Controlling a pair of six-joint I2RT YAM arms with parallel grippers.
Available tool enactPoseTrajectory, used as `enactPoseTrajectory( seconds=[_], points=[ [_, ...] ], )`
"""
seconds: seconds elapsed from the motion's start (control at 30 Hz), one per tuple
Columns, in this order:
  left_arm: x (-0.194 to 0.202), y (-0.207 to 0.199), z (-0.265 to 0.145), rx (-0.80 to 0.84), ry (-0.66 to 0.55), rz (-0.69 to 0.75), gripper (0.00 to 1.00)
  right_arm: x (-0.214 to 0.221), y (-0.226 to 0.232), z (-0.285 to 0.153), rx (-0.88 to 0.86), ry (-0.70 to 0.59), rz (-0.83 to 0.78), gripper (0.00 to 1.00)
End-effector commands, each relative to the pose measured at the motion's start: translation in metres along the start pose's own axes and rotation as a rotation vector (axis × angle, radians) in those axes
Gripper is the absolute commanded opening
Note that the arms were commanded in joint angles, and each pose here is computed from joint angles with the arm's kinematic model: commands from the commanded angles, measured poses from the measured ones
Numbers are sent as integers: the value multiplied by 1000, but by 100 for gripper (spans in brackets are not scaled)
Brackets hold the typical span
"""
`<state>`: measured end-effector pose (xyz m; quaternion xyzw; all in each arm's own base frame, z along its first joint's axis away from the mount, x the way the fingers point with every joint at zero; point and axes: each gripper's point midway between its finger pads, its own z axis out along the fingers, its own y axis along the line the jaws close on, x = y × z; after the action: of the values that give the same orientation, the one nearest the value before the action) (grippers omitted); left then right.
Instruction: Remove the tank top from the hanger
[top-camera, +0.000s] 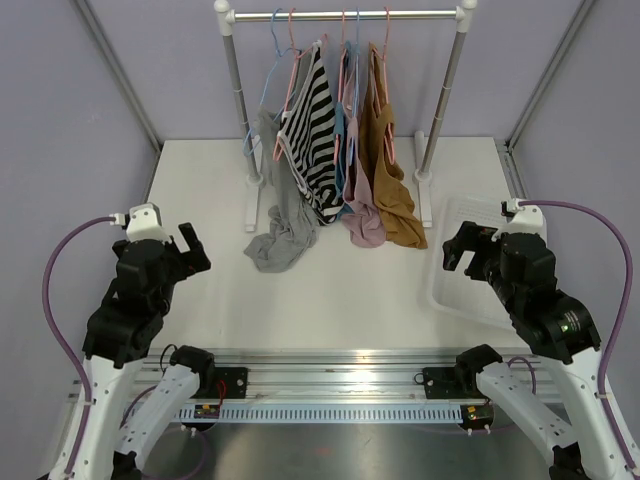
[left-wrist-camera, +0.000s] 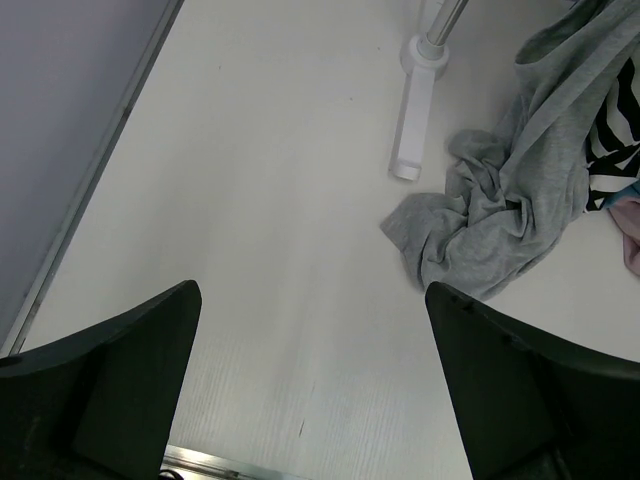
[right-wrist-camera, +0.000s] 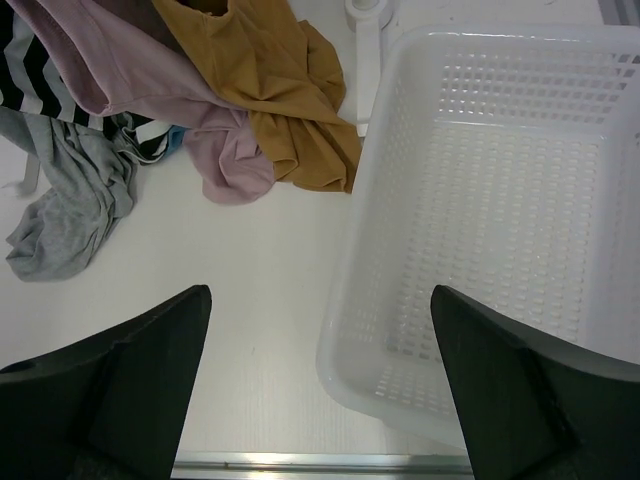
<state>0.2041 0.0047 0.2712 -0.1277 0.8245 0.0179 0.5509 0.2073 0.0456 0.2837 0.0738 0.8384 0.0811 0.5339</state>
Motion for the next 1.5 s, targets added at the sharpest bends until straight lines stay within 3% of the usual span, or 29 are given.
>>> enactPoseTrajectory(
  seconds=[0.0,0.23,0.27,0.3,0.37,0.43,0.5,0.67,0.8,1.0,1.27,1.47],
  points=[
    [-31,-14,-6,57,-65,-31,99,-13,12,-2,-62,-57,20,100],
    [-84,-67,-12,259,-52,-24,99,-7,66,-16,-392,-57,20,99],
    [-107,-75,-20,297,-88,-24,99,-7,73,-18,-431,-59,26,99],
    [-107,-89,-7,319,-37,-8,99,-7,75,-21,-447,-62,36,100],
    [-140,-106,-13,380,-82,-11,99,-7,77,-23,-466,-62,46,99],
    [-151,-132,4,444,-47,4,99,-7,79,-26,-480,-61,54,99],
    [-179,-157,7,537,-111,8,99,-5,83,-28,-502,-51,58,100],
    [-205,-198,66,563,-124,94,98,1,95,-31,-575,-23,66,100],
    [-223,-211,98,524,-153,156,88,7,102,-36,-627,7,79,99],
    [-226,-225,143,487,-161,216,59,10,107,-43,-670,15,91,99],
    [-240,-248,172,515,-200,252,54,20,103,-44,-665,37,91,99],
    [-236,-254,193,503,-188,278,34,19,101,-46,-659,30,75,100]
  ],
)
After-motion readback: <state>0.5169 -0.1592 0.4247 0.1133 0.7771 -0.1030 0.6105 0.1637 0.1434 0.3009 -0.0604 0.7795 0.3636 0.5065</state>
